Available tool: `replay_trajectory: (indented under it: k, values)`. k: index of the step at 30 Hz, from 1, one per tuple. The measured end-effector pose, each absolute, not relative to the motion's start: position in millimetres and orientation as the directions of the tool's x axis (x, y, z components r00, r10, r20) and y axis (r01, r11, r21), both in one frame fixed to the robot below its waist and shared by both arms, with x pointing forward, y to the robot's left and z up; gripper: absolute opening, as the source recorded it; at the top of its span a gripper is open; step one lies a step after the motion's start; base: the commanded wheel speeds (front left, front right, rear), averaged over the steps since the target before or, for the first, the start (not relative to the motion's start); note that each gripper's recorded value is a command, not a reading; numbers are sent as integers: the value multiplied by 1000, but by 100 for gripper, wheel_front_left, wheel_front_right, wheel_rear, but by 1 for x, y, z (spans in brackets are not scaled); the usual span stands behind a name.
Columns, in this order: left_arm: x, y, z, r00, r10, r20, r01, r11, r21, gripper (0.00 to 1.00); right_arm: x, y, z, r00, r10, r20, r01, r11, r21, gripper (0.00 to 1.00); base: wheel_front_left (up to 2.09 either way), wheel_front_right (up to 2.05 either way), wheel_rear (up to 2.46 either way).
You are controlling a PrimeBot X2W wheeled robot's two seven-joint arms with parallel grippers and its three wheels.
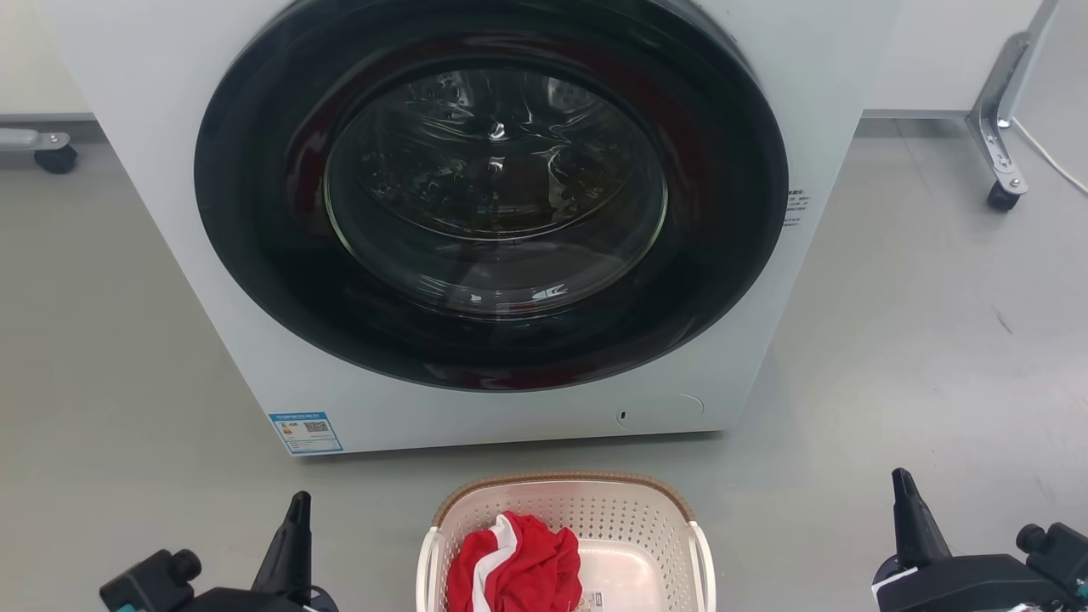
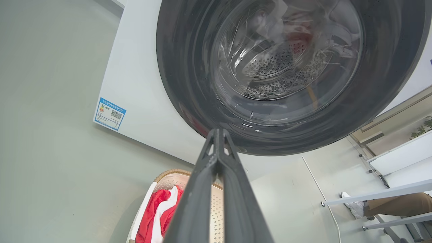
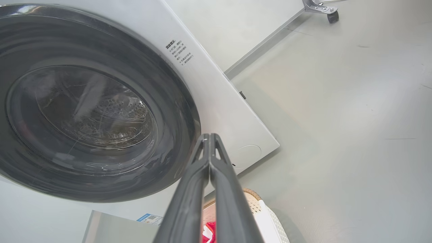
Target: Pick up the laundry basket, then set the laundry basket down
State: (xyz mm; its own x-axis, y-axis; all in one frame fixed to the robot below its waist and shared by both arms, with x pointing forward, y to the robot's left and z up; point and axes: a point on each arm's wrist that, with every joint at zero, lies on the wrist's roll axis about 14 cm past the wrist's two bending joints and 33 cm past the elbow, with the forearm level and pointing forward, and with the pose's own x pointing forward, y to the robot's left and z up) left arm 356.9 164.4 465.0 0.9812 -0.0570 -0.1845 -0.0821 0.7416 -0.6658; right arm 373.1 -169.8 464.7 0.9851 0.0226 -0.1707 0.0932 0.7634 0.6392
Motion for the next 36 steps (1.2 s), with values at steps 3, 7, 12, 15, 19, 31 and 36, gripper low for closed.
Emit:
replay_trajectory:
  k: [3, 7, 12, 15, 19, 31, 36]
  values:
    - [357, 167, 464, 980, -49, -190, -99, 713, -695, 0, 373, -171, 464, 984, 21, -175, 104, 733, 673, 0, 0, 0, 0]
    - [358, 167, 462, 979, -56, -197, -107, 681, -724, 0, 373, -174, 463, 983, 18, -184, 121, 694, 710, 0, 0, 0, 0]
    - [361, 170, 465, 980, -52, -190, -115, 631, -767, 0, 373, -177, 462, 982, 15, -190, 136, 643, 754, 0, 0, 0, 0]
    - [361, 171, 463, 979, -55, -195, -125, 593, -796, 0, 373, -179, 462, 982, 14, -189, 141, 610, 780, 0, 0, 0, 0]
    - [363, 174, 463, 980, -52, -194, -136, 538, -832, 0, 375, -181, 464, 982, 14, -186, 148, 550, 822, 0, 0, 0, 0]
    - [366, 178, 464, 981, -52, -185, -150, 399, -905, 0, 376, -187, 465, 984, 12, -179, 159, 403, 901, 0, 0, 0, 0]
    - [370, 180, 469, 986, -49, -162, -136, 335, -932, 0, 376, -190, 467, 986, 9, -167, 154, 338, 928, 0, 0, 0, 0]
